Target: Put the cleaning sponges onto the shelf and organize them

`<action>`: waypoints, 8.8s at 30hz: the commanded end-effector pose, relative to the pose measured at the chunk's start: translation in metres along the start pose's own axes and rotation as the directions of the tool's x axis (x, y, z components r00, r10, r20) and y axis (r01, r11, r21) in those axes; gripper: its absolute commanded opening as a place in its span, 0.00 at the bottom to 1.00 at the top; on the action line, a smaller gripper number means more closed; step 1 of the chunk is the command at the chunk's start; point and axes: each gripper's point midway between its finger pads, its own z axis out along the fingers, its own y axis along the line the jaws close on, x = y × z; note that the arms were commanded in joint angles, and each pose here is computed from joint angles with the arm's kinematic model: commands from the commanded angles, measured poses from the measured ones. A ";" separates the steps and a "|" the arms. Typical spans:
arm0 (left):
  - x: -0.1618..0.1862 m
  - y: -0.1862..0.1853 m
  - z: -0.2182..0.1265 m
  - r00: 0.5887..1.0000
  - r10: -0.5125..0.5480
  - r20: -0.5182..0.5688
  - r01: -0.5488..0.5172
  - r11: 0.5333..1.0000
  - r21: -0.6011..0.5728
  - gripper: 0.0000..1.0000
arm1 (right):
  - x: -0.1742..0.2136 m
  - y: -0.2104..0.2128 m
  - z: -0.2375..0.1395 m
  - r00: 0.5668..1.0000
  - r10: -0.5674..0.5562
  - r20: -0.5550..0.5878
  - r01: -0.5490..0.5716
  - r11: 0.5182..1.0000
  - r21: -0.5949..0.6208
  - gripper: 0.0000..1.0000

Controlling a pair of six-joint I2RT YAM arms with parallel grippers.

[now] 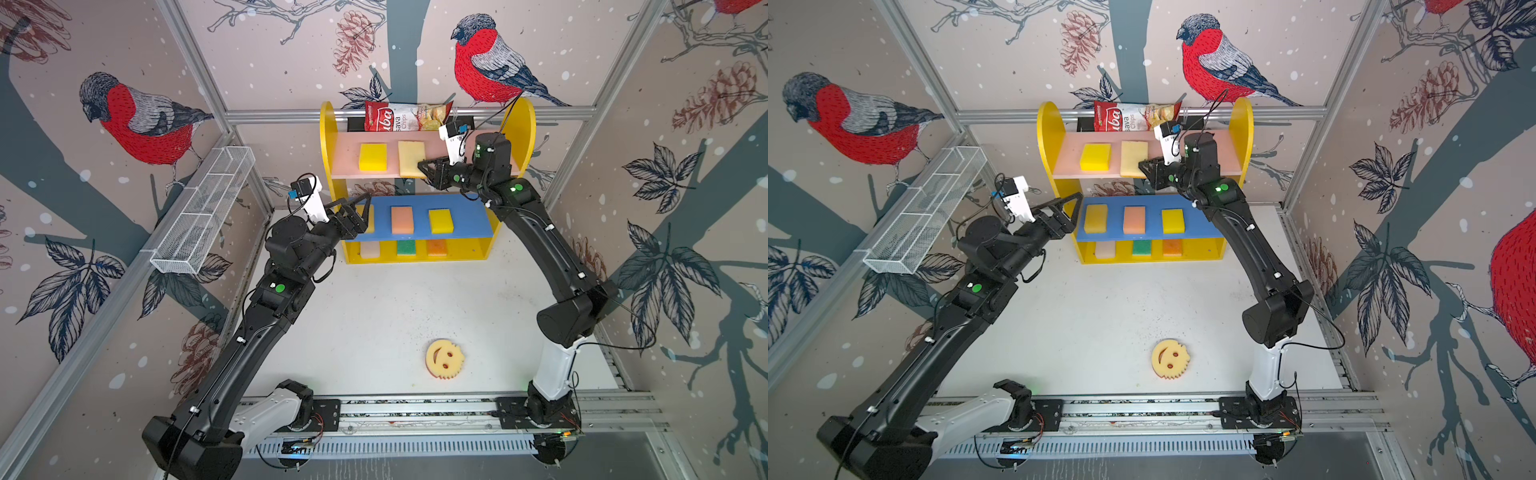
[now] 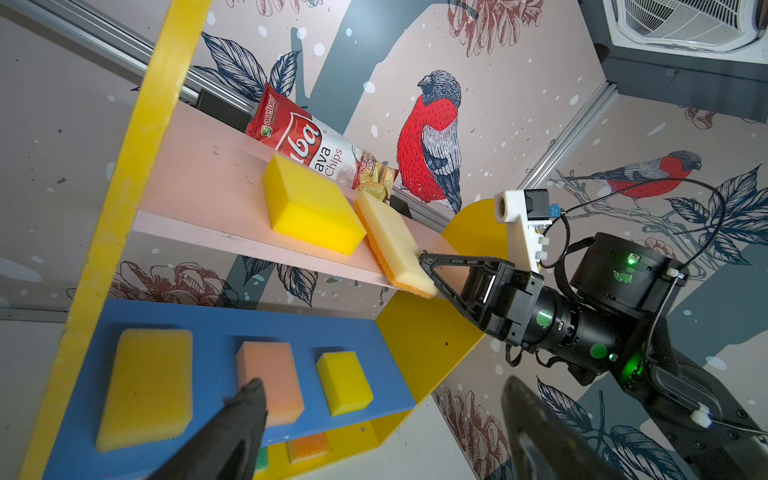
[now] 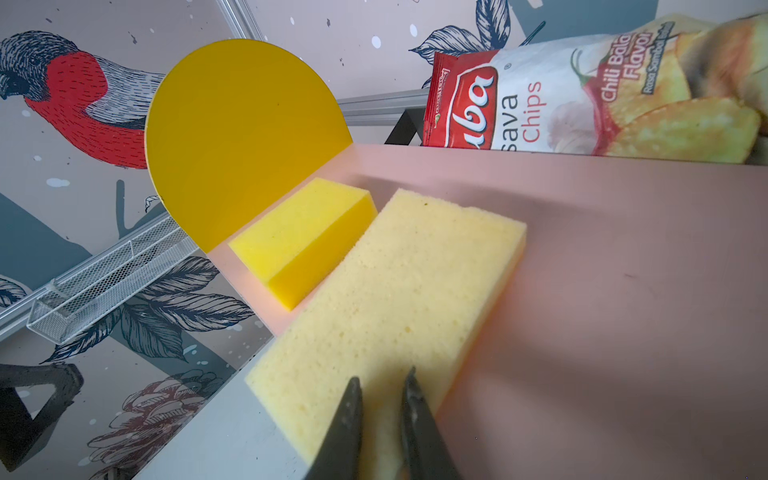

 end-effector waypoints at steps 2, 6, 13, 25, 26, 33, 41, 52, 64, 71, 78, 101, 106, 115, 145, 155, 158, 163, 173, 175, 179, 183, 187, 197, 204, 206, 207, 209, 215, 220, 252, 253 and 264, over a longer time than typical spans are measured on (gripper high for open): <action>-0.005 -0.003 0.000 1.000 0.006 0.018 -0.006 1.000 0.010 0.88 | 0.011 -0.007 -0.001 0.999 0.003 -0.052 -0.002 1.000 0.018 0.20; -0.005 -0.003 0.001 1.000 0.008 0.017 -0.008 1.000 0.010 0.88 | 0.000 -0.013 -0.008 1.000 -0.007 -0.030 0.008 0.999 0.034 0.20; -0.005 -0.003 0.003 1.000 0.008 0.018 -0.009 1.000 0.013 0.88 | -0.033 -0.002 -0.025 0.997 -0.060 0.046 0.059 0.998 0.027 0.21; -0.007 -0.003 0.001 1.000 0.011 0.025 -0.011 1.000 0.009 0.87 | -0.028 0.035 -0.039 0.998 -0.060 0.034 0.061 0.998 -0.026 0.20; -0.007 -0.003 0.001 1.000 0.011 0.026 -0.011 1.000 0.008 0.88 | -0.020 0.042 -0.040 0.998 -0.060 0.023 0.060 0.998 -0.031 0.19; -0.006 -0.003 0.001 1.000 0.008 0.023 -0.009 1.000 0.010 0.88 | 0.029 0.070 -0.037 0.996 -0.060 -0.063 0.057 0.997 -0.045 0.11; -0.008 -0.001 -0.010 0.999 0.013 0.038 -0.013 1.000 -0.006 0.88 | 0.062 0.054 -0.029 0.991 -0.041 -0.124 0.042 0.999 0.005 0.10; -0.009 0.001 -0.009 0.999 0.031 0.040 -0.030 0.999 -0.024 0.88 | 0.032 0.031 -0.009 0.995 -0.037 -0.090 0.037 0.999 -0.003 0.10; -0.006 0.004 -0.001 0.999 0.039 0.023 -0.039 0.999 -0.028 0.88 | 0.011 0.008 0.007 0.998 -0.028 -0.049 0.028 1.000 -0.003 0.10; -0.005 0.005 0.002 0.999 0.037 0.024 -0.036 0.999 -0.030 0.88 | 0.018 0.008 0.010 0.998 -0.014 -0.069 0.012 1.000 -0.023 0.10; -0.003 0.005 0.006 1.000 0.025 0.016 -0.025 0.999 -0.023 0.88 | 0.026 0.026 0.006 0.996 0.030 -0.084 -0.040 0.992 -0.124 0.10; -0.003 0.010 -0.013 0.997 0.072 0.033 -0.070 0.996 -0.055 0.90 | 0.046 -0.002 -0.086 0.999 0.028 -0.014 -0.026 0.986 0.165 0.25; 0.019 0.012 -0.009 0.992 0.107 -0.061 -0.109 0.993 -0.034 0.85 | 0.094 -0.031 -0.119 0.994 0.093 -0.058 -0.070 0.947 0.313 0.45; 0.091 0.031 -0.007 0.950 0.181 -0.254 -0.209 0.974 -0.086 0.78 | 0.178 -0.064 -0.128 0.943 0.281 -0.179 -0.183 0.886 0.426 0.59; 0.478 0.014 -0.082 0.217 0.277 -0.936 -0.151 0.957 0.249 0.84 | 0.243 -0.093 -0.141 0.854 0.419 -0.307 -0.204 0.814 0.543 0.72; 0.515 0.014 -0.088 0.096 0.305 -0.947 -0.138 0.947 0.291 0.60 | 0.255 -0.105 -0.142 0.830 0.441 -0.342 -0.190 0.800 0.570 0.72; 0.517 0.016 -0.087 0.089 0.305 -0.948 -0.149 0.945 0.290 0.47 | 0.254 -0.107 -0.141 0.830 0.446 -0.334 -0.201 0.799 0.567 0.72; 0.512 0.017 -0.076 0.108 0.295 -0.949 -0.187 0.944 0.272 0.19 | 0.253 -0.111 -0.138 0.826 0.456 -0.331 -0.215 0.798 0.563 0.72; 0.456 0.019 -0.026 0.280 0.225 -0.933 -0.189 0.966 0.176 0.00 | 0.255 -0.115 -0.140 0.819 0.472 -0.327 -0.231 0.792 0.565 0.70; 0.434 0.023 -0.015 0.337 0.216 -0.916 -0.201 0.967 0.154 0.00 | 0.254 -0.117 -0.141 0.820 0.472 -0.322 -0.230 0.789 0.570 0.70; 0.400 0.032 0.000 0.417 0.213 -0.884 -0.236 0.964 0.122 0.00 | 0.255 -0.117 -0.140 0.815 0.487 -0.314 -0.248 0.783 0.570 0.69; 0.379 0.048 0.002 0.465 0.183 -0.866 -0.257 0.964 0.066 0.00 | 0.258 -0.111 -0.131 0.800 0.511 -0.314 -0.297 0.793 0.532 0.69; 0.367 0.060 0.000 0.503 0.149 -0.851 -0.247 0.969 0.023 0.00 | 0.266 -0.085 -0.106 0.791 0.503 -0.347 -0.341 0.835 0.432 0.70; 0.336 0.066 -0.003 0.577 0.105 -0.810 -0.225 0.974 -0.034 0.00 | 0.270 0.005 -0.049 0.834 0.325 -0.446 -0.295 0.946 0.136 0.79; 0.310 0.073 -0.001 0.632 0.090 -0.770 -0.244 0.966 -0.088 0.00 | 0.284 0.018 -0.057 0.811 0.314 -0.494 -0.319 0.945 0.076 0.77; 0.305 0.074 0.001 0.644 0.090 -0.759 -0.250 0.963 -0.098 0.00 | 0.289 0.024 -0.060 0.801 0.311 -0.511 -0.331 0.942 0.053 0.75; 0.303 0.074 0.002 0.648 0.091 -0.756 -0.252 0.962 -0.100 0.00 | 0.292 0.028 -0.061 0.798 0.306 -0.520 -0.335 0.941 0.040 0.74; 0.301 0.075 0.002 0.652 0.091 -0.753 -0.256 0.961 -0.105 0.00 | 0.300 0.031 -0.062 0.787 0.308 -0.535 -0.344 0.938 0.034 0.72; 0.292 0.071 0.009 0.672 0.087 -0.736 -0.245 0.963 -0.110 0.00 | 0.310 0.033 -0.061 0.767 0.320 -0.556 -0.369 0.929 0.025 0.57; 0.286 0.067 0.014 0.681 0.090 -0.726 -0.240 0.965 -0.105 0.00 | 0.303 0.039 -0.055 0.768 0.329 -0.550 -0.398 0.917 -0.007 0.28; 0.075 0.071 -0.073 0.938 0.334 -0.092 -0.340 0.838 -0.427 0.90 | -0.015 -0.046 -0.164 0.987 -0.005 0.163 -0.070 0.891 0.450 0.00; 0.071 0.072 -0.076 0.938 0.336 -0.083 -0.337 0.832 -0.440 0.90 | -0.023 -0.046 -0.167 0.982 -0.013 0.189 -0.076 0.887 0.456 0.00; 0.049 0.085 -0.108 0.946 0.324 0.006 -0.270 0.798 -0.539 0.90 | -0.086 -0.049 -0.167 0.922 0.020 0.388 -0.193 0.890 0.413 0.00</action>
